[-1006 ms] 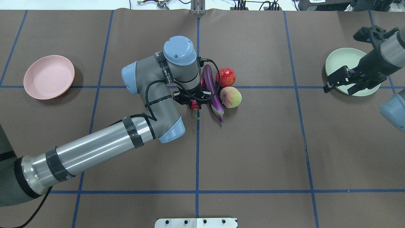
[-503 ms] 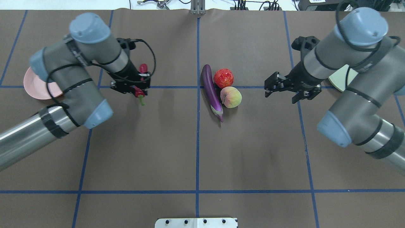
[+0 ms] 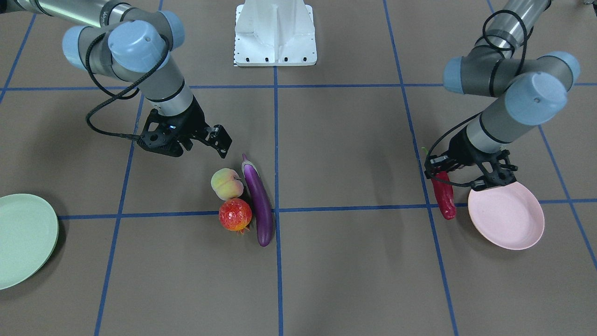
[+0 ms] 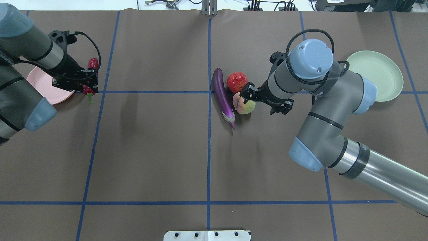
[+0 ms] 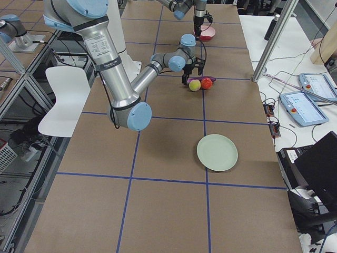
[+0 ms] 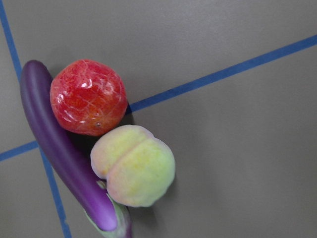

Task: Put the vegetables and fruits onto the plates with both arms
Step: 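Carry the chili toward the pink plate while the right gripper reaches the peach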

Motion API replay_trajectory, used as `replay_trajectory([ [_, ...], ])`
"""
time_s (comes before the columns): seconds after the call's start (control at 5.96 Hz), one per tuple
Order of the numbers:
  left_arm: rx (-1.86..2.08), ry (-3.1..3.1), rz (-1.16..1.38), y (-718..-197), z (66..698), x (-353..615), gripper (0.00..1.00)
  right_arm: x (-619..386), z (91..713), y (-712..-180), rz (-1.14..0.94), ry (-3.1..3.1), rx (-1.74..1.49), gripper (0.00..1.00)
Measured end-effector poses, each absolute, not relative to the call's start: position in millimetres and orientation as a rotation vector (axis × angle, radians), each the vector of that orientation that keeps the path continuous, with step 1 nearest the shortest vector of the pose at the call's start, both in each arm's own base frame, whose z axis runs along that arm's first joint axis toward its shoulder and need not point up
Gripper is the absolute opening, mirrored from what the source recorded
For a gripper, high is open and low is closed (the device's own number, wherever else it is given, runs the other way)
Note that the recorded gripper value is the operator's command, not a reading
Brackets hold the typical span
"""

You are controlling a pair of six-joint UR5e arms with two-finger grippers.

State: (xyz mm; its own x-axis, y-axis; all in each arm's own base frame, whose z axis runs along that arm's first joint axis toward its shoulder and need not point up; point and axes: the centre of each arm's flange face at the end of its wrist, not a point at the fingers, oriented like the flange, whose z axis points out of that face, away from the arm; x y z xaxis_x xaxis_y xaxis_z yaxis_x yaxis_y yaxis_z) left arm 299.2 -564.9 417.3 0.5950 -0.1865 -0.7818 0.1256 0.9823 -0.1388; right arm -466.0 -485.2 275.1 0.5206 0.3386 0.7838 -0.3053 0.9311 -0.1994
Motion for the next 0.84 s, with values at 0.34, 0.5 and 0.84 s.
replay_trajectory([
  [0.34,-0.065,0.912,-0.178,-565.3,422.0,293.0,0.0,-486.5,294.6,-499.6,0.394,-0.972,-0.01,1.0],
  [0.5,-0.064,0.911,-0.176,-565.2,421.9,293.9,0.0,-489.2,298.9,-501.8,0.399,-0.968,-0.007,1.0],
  [0.84,-0.062,0.911,-0.175,-565.4,420.7,295.2,0.0,-491.2,296.7,-503.9,0.4,-0.972,-0.003,1.0],
])
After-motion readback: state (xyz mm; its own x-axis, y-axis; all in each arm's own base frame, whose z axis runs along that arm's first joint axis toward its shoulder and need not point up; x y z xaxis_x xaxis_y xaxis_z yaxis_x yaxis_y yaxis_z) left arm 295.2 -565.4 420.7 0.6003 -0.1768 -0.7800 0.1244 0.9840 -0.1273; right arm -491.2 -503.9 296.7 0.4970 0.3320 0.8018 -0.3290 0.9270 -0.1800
